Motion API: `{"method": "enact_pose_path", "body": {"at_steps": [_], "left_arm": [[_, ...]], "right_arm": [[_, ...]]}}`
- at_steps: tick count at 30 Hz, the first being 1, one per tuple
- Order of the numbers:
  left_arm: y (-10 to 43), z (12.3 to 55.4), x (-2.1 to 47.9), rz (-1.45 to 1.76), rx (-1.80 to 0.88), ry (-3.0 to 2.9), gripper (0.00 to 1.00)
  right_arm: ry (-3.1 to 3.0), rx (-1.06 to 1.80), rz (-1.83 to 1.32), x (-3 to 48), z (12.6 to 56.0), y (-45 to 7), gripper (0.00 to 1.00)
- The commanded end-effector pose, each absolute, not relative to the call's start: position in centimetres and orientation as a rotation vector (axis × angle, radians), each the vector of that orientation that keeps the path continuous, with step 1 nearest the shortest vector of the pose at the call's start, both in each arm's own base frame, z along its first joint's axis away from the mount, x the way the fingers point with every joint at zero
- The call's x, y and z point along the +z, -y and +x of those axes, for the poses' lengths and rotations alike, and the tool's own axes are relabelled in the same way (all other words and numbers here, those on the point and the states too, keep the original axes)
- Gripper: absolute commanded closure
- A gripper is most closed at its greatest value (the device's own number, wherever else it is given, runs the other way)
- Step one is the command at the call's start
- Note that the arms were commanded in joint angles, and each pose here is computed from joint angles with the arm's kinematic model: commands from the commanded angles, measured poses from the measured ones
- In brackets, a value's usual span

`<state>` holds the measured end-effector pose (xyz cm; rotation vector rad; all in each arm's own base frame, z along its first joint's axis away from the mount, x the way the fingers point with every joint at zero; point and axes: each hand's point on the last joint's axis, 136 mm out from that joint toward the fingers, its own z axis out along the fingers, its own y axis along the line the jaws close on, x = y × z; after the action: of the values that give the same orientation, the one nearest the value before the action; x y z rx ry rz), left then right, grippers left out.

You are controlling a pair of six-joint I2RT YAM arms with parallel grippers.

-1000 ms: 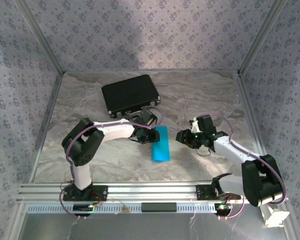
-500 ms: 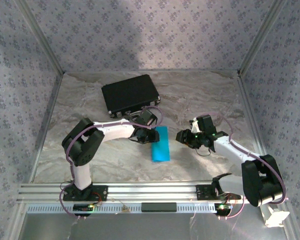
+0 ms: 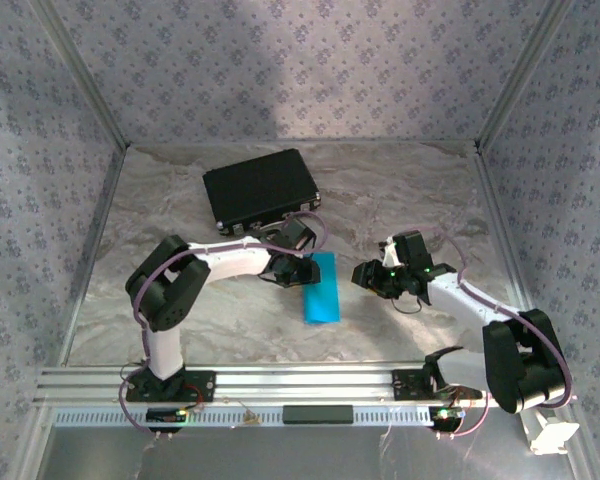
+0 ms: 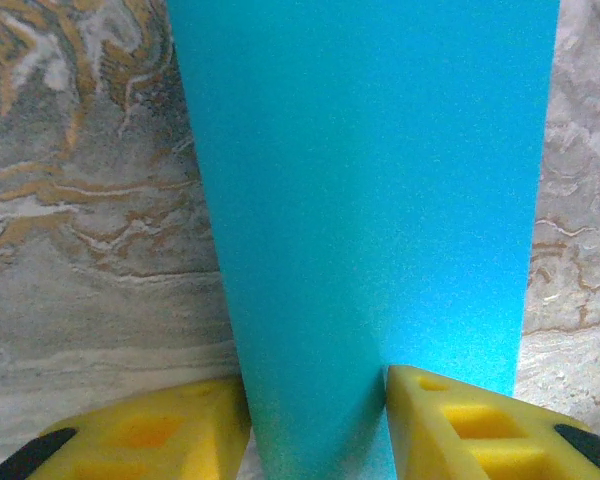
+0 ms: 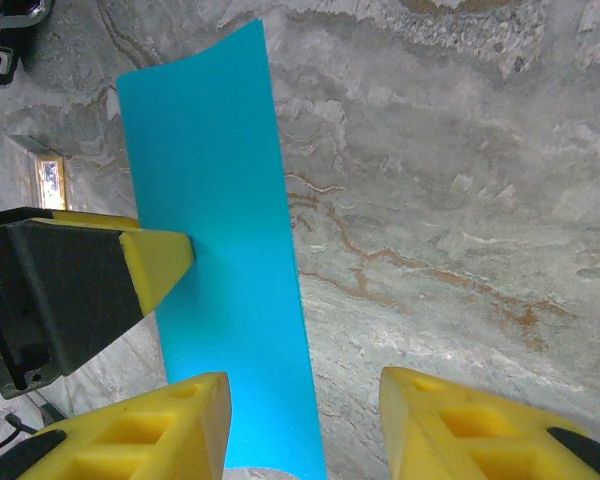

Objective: Fold a paper plane with a square sheet of paper (pick it up from the middle)
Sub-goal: First fold the square sheet of paper in half at the center of the table.

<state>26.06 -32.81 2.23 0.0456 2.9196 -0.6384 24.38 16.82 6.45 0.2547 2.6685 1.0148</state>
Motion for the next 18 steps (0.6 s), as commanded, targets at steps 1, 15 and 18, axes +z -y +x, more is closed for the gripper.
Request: {"method": "enact_pose_path", "body": {"at_steps": [1, 15, 18], "left_arm": [[31.20, 26.06, -1.84, 0.060, -0.476, -2.965, 0.57], [31.17, 26.09, -2.30, 0.042, -0.471, -2.972, 0.57], [31.21, 25.91, -2.43, 0.051, -0.470, -2.977, 0.57]], "right_arm": [[-2.691, 1.004, 0.270, 5.90, 24.00, -16.68, 0.55], [-2.692, 1.007, 0.272, 5.84, 24.07, -16.76, 0.55], [-2.693, 1.010, 0.273, 5.77, 24.07, -16.81, 0.55]]}}
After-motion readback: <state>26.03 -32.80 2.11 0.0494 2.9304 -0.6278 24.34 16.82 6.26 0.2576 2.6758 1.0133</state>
